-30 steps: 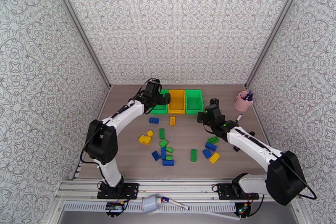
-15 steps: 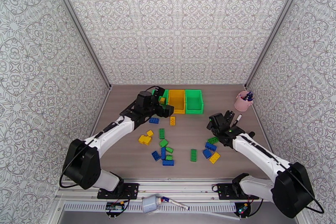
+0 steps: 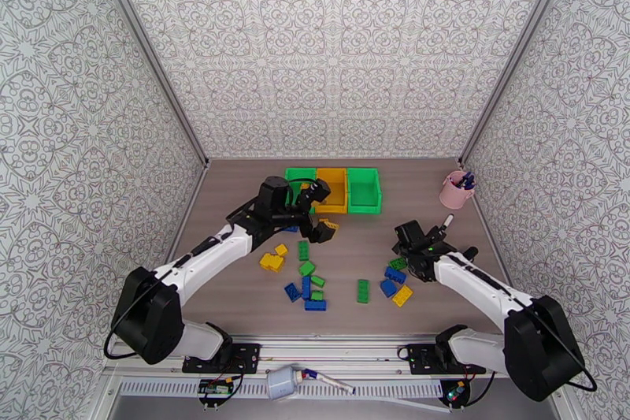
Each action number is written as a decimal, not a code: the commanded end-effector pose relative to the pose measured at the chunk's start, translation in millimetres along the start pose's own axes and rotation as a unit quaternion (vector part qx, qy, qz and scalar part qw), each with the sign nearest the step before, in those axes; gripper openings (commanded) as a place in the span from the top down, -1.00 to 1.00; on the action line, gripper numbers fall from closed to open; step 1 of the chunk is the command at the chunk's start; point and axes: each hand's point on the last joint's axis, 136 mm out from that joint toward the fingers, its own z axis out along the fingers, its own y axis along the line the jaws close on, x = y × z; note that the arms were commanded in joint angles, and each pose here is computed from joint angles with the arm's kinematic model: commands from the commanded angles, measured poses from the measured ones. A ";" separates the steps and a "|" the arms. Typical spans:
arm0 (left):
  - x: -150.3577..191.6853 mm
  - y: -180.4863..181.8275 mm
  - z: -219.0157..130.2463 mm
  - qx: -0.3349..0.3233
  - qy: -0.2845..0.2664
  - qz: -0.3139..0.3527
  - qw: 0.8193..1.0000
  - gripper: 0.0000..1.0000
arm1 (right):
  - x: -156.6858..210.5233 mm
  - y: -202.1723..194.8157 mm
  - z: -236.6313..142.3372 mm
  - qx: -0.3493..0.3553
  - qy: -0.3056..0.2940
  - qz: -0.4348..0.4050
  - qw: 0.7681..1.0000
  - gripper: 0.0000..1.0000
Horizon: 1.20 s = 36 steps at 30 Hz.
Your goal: Sort the legos into containers by color
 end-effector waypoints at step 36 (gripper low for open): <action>1.8 -19.1 -25.5 0.008 -0.009 0.007 1.000 -0.99 | -10.3 103.5 -11.4 -0.088 0.008 -0.176 0.980 0.45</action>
